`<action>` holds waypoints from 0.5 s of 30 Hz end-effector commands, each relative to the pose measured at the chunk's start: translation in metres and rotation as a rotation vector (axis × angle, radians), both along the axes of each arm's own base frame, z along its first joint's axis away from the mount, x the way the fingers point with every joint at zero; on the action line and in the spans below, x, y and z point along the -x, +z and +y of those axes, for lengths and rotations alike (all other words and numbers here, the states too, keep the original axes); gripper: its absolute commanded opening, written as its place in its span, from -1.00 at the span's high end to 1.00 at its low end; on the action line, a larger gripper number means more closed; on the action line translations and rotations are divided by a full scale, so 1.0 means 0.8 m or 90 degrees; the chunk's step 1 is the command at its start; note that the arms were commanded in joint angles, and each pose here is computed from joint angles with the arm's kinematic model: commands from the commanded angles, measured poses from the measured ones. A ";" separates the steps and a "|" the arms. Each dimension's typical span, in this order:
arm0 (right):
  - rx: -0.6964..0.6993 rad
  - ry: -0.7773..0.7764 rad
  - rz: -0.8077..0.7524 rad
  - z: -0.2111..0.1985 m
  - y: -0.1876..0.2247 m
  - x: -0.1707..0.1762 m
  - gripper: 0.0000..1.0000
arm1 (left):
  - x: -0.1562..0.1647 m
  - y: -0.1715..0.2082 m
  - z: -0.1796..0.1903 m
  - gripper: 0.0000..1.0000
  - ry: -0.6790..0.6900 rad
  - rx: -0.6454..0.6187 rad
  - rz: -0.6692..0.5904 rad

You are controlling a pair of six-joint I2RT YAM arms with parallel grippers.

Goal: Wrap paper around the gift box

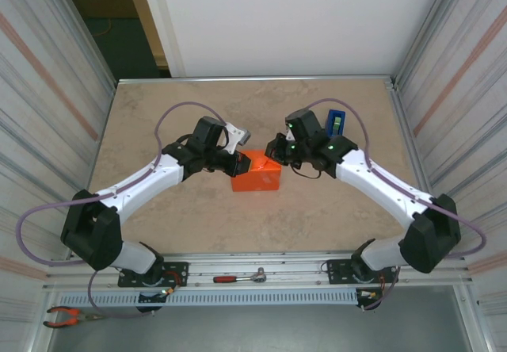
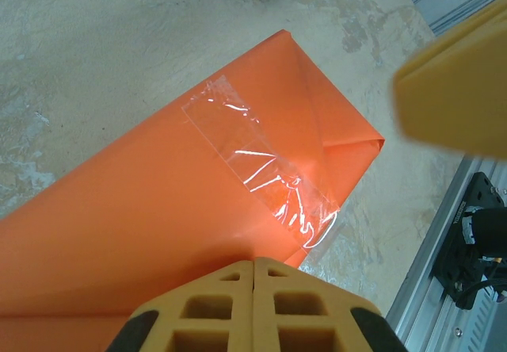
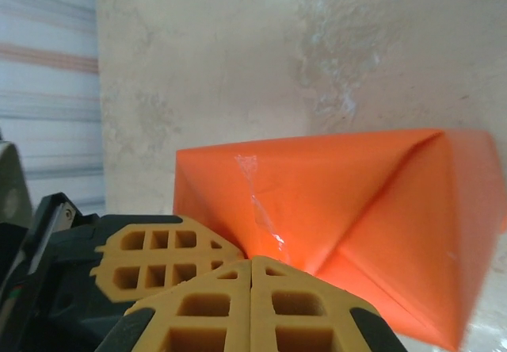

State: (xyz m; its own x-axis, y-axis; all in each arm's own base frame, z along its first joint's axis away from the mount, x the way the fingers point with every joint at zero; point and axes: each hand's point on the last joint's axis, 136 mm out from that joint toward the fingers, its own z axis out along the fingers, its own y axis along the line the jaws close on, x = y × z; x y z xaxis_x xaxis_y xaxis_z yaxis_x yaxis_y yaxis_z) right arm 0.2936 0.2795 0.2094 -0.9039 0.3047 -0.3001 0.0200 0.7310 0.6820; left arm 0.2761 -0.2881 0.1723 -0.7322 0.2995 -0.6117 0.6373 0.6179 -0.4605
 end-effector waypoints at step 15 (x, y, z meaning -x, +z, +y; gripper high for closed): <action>-0.017 0.005 0.043 0.036 -0.038 -0.055 1.00 | 0.023 -0.045 0.015 1.00 -0.007 -0.057 0.055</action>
State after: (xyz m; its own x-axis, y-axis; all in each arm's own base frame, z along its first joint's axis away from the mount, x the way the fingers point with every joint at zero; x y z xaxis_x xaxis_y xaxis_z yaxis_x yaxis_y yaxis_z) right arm 0.3320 0.3098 0.1871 -0.9197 0.2932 -0.2612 0.0284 0.7131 0.7005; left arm 0.2771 -0.2882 0.1727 -0.7265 0.2951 -0.6206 0.6408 0.6171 -0.4567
